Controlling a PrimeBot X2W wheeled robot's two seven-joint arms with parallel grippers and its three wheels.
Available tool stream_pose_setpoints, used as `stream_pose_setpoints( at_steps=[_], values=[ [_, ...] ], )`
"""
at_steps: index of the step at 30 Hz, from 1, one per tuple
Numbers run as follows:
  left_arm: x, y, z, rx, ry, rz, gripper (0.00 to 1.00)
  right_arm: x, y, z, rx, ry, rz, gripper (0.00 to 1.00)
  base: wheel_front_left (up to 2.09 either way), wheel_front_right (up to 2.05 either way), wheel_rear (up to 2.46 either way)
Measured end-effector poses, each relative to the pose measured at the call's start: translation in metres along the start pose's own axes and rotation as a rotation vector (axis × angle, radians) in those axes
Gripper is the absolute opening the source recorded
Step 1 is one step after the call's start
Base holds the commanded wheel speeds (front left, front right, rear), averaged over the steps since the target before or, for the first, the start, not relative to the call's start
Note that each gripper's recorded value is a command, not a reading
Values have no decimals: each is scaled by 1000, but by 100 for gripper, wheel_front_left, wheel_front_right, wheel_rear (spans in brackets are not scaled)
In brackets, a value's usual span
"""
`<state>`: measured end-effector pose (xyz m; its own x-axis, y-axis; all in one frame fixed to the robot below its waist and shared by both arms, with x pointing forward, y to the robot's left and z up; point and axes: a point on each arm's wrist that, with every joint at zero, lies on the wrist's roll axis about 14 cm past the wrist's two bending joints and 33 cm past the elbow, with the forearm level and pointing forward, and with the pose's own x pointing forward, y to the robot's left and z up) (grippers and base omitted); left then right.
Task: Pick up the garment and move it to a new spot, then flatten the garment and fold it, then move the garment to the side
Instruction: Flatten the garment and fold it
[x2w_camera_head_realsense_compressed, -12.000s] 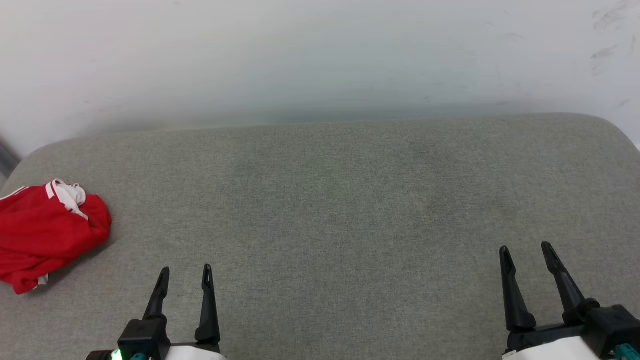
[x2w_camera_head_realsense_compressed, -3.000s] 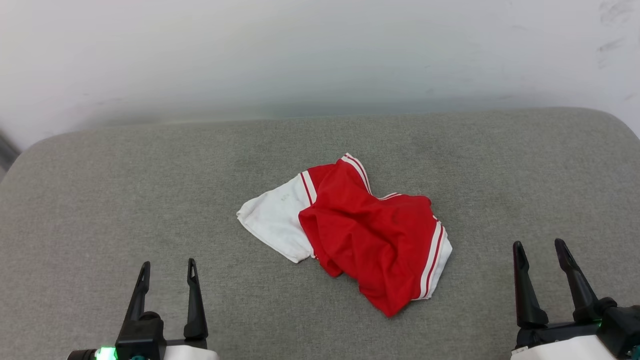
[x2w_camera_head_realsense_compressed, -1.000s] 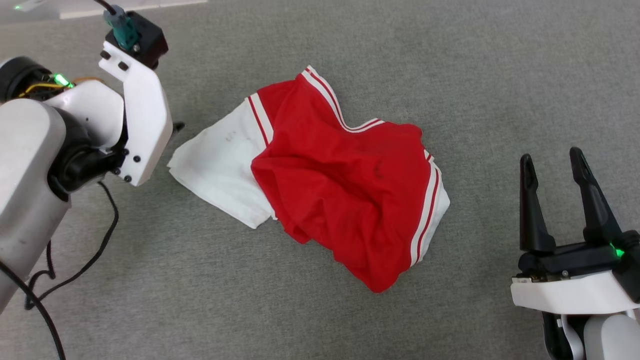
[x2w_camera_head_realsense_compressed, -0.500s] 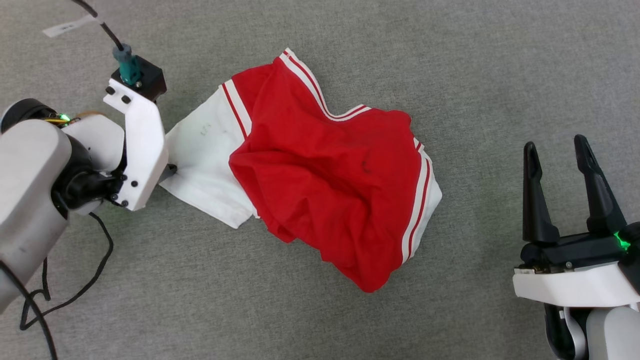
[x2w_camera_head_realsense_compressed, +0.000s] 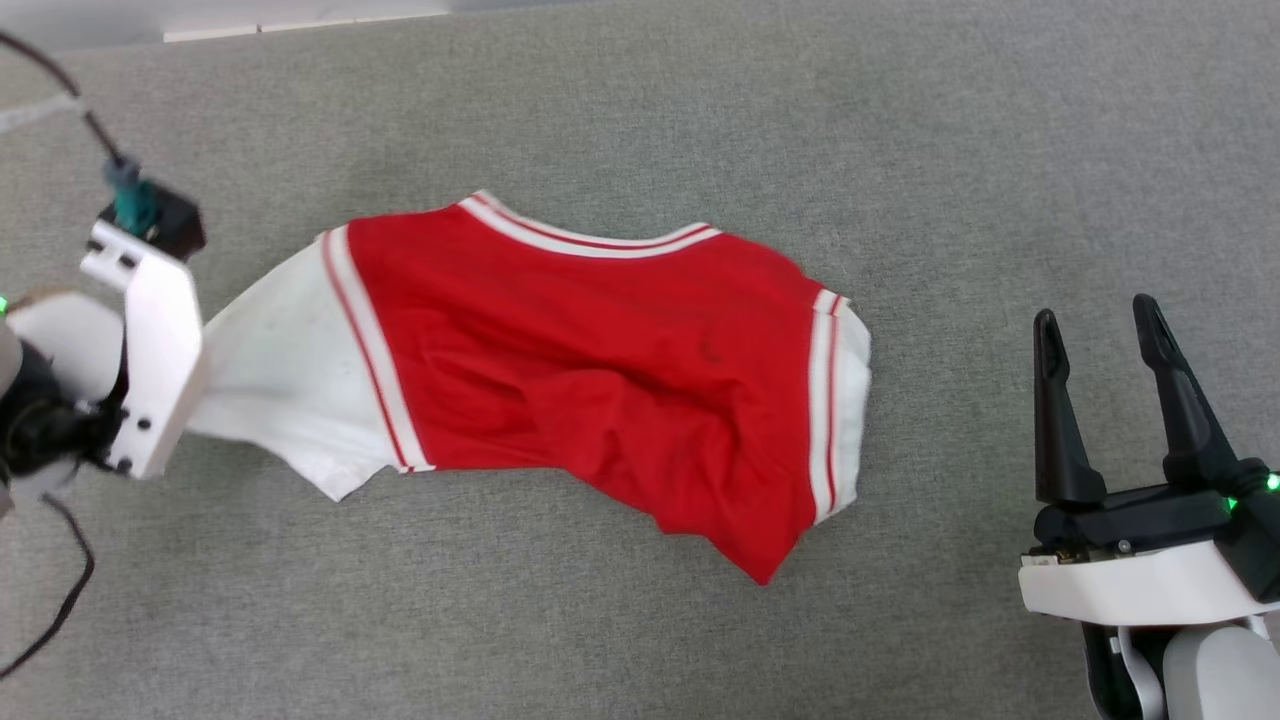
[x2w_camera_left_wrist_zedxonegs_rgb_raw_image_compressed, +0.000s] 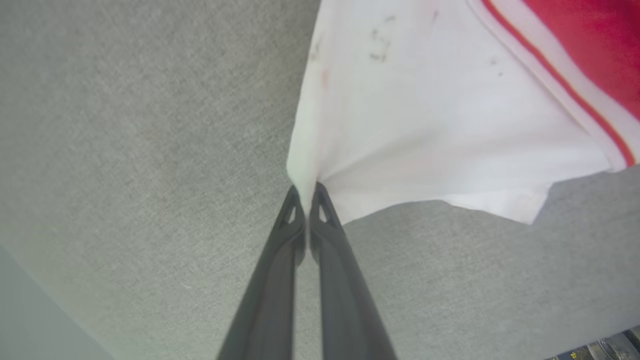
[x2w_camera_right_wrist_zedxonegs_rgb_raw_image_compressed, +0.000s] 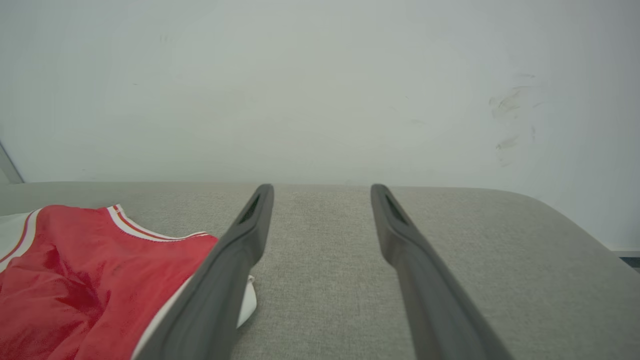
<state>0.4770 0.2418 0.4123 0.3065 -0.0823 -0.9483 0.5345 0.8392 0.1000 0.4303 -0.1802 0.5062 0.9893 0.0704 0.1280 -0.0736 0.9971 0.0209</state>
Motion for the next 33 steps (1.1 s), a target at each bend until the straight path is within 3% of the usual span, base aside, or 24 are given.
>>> stream_pose_setpoints(
  at_steps=[5, 6, 7, 11, 17, 23, 29, 33],
  values=[
    [14, 0, -34, -111, 26, -7, 0, -1, 3, 0, 0, 1, 9, 100, 0, 0, 0],
    [16, -2, -33, -121, 2, -10, 24, -1, 3, 0, -1, 3, 10, 100, 0, 0, 0],
    [17, -1, -29, -127, -34, 2, 100, -2, 4, -1, -2, 5, 10, 100, 0, 0, 0],
    [8, 3, -1, -102, -228, 56, 100, -4, 6, 5, -17, -7, 18, 100, 0, 0, 0],
    [-48, 18, 56, -67, -655, 197, 100, 12, 14, 46, -112, -128, 53, 100, 0, 0, 0],
    [-100, 21, 65, -143, -971, 312, 100, 39, 35, 88, -205, -254, 134, 100, 0, 0, 0],
    [-121, 17, 40, -245, -1119, 414, 100, 66, 49, 77, -261, -208, 256, 100, 0, 0, 0],
    [-129, 10, 24, -282, -1153, 478, 100, 89, 52, 57, -329, -42, 333, 100, 0, 0, 0]
  ],
)
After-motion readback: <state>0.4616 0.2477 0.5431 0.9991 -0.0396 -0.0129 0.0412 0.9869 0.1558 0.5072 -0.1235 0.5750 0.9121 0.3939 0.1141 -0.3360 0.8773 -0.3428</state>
